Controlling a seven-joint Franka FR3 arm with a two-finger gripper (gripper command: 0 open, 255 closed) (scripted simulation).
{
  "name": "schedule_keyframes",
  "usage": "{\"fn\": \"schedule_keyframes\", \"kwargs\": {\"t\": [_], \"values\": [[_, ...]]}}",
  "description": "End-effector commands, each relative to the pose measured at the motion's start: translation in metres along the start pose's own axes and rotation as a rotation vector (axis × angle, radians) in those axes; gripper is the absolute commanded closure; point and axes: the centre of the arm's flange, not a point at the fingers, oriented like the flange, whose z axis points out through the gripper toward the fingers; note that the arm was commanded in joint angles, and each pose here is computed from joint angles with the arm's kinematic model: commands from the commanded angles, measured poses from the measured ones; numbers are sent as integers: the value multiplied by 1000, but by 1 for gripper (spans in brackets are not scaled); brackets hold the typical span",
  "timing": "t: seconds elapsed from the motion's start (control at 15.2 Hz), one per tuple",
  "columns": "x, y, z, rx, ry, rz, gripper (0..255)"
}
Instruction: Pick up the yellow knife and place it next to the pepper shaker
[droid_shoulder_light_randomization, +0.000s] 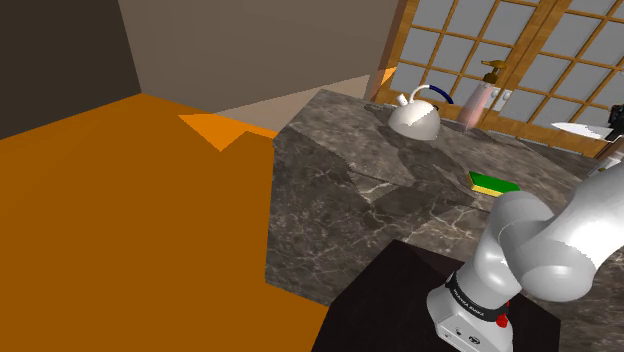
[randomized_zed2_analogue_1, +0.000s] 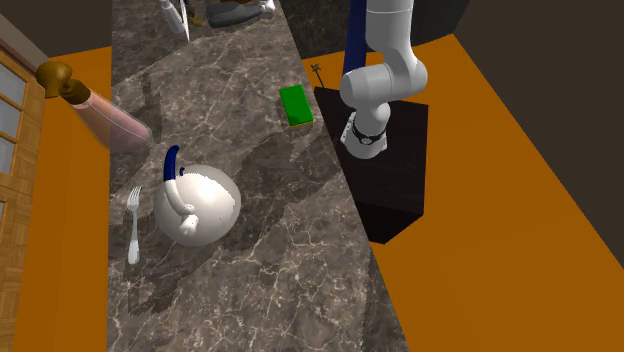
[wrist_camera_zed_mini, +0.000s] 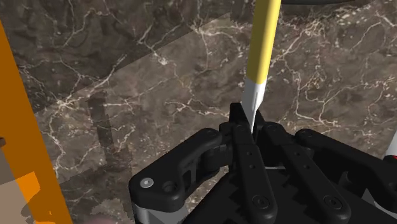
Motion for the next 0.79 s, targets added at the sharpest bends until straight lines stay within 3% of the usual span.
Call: {"fn": "schedule_keyframes", "kwargs": {"t": [0.0, 0.73], "values": [[-1, 0, 11, 0, 0, 0, 255], [1, 0, 69, 0, 0, 0, 255]]}}
